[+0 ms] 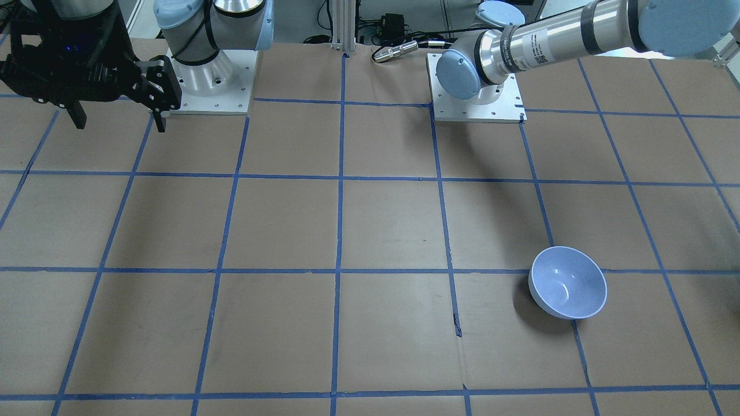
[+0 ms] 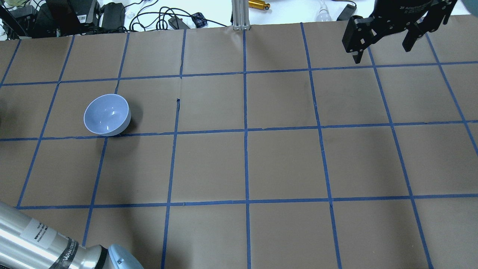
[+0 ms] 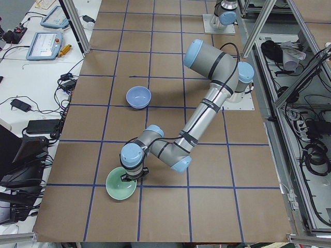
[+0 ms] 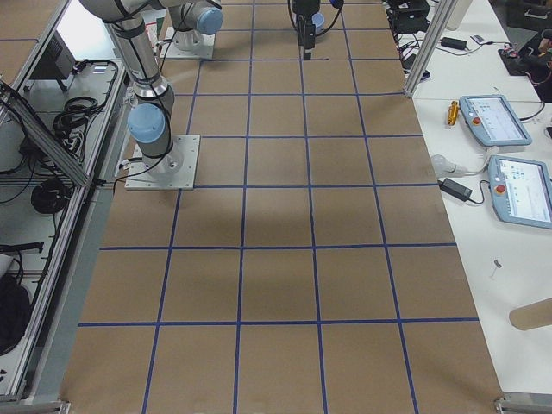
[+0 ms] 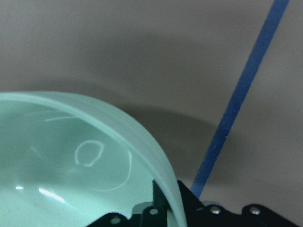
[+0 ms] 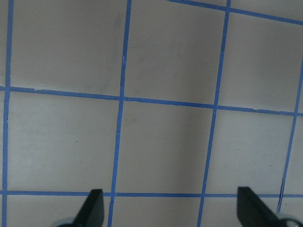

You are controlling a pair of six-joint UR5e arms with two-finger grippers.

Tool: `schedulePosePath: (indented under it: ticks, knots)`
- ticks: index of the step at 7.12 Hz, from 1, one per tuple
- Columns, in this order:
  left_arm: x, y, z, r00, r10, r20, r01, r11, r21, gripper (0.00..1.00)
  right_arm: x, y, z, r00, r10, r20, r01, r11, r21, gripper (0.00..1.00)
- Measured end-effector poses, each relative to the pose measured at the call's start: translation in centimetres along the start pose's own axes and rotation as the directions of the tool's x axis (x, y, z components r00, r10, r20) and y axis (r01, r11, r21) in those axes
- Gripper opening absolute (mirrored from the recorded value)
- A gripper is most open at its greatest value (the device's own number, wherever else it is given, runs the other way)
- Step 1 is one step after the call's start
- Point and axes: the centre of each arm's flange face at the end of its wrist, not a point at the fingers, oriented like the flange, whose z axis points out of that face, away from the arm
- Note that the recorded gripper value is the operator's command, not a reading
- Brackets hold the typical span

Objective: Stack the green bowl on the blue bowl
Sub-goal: 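Lift the green bowl with the left gripper toward the blue bowl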

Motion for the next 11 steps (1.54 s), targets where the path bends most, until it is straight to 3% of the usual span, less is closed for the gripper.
schedulePosePath:
  ticks: [3, 7, 11]
  knots:
    - [0.3, -3.6, -4.7, 0.999, -0.014, -0.039, 0.014, 1.000, 0.001, 0.00, 0.0, 0.0, 0.0, 1.000, 0.000, 0.000, 0.000, 1.000, 0.000, 1.00]
    - [0.5, -17.1, -14.3, 0.997, 0.005, -0.071, -0.007, 0.999, -0.034, 0.00, 0.0, 0.0, 0.0, 1.000, 0.001, 0.000, -0.001, 1.000, 0.000, 1.00]
    - [4.6, -32.5, -17.6, 0.986, -0.151, -0.065, 0.148, 0.988, -0.036, 0.00, 0.0, 0.0, 0.0, 1.000, 0.000, 0.000, 0.000, 1.000, 0.000, 1.00]
